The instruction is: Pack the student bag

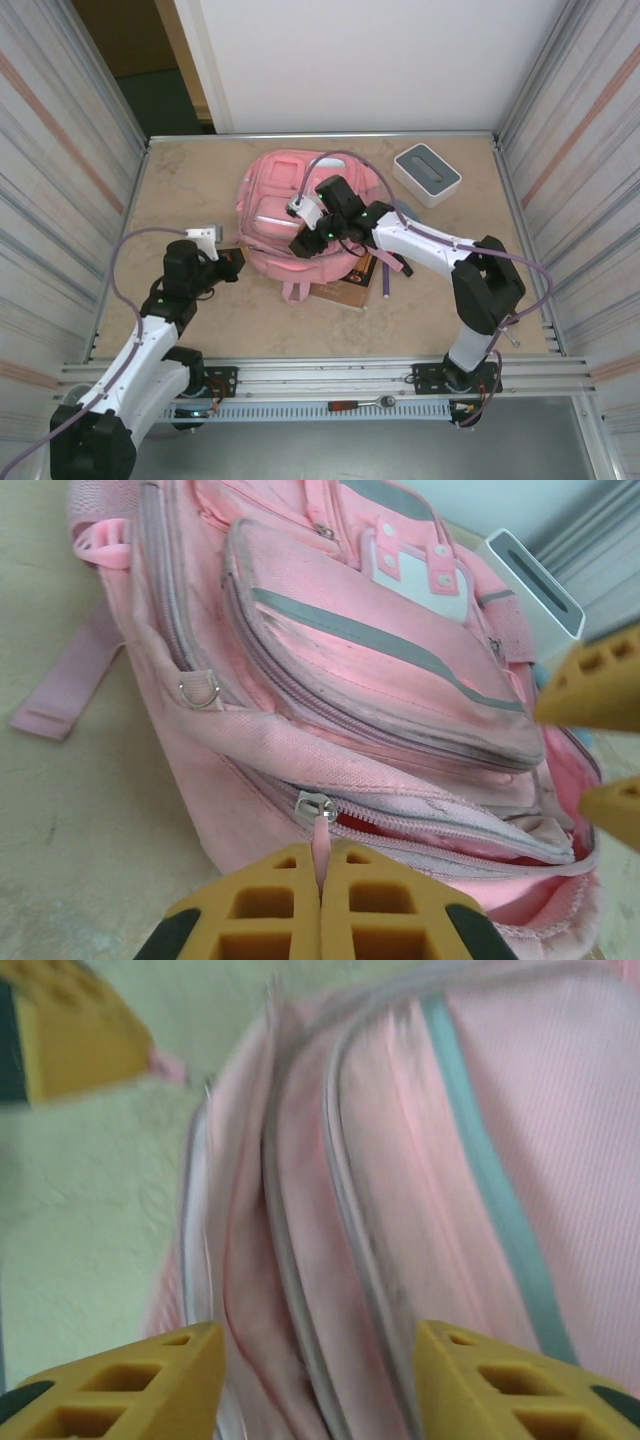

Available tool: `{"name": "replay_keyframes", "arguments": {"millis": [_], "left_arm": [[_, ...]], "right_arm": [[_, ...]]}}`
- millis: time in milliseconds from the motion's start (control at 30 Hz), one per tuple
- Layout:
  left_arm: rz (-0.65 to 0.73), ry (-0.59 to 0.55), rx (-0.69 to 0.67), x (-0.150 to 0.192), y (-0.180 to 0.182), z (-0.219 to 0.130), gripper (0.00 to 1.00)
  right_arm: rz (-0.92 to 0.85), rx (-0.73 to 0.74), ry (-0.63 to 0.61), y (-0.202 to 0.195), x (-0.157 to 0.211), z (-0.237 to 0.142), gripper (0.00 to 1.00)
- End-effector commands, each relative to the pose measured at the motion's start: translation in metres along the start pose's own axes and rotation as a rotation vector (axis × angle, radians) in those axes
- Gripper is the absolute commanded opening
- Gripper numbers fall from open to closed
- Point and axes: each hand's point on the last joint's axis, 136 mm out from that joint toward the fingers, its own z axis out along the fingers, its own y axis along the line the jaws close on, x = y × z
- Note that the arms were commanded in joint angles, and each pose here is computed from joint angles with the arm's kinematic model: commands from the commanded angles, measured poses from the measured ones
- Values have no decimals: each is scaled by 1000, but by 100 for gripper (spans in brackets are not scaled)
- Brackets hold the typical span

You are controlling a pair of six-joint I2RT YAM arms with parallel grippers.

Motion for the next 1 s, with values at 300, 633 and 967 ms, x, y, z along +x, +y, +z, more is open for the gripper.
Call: {"name": "replay_keyframes", "arguments": {"millis": [300,633,967], "left_arm": [[39,-41,77,-12,-23,2,0],[47,-32,70,-10,-22,1,0],[46,-20,57,-1,-18,2,0]], "right_arm": [[143,124,-15,-35,-38,41,59],[-70,257,171,-50,-11,85,68],[-82,282,182,-70,-18,80,0]]}}
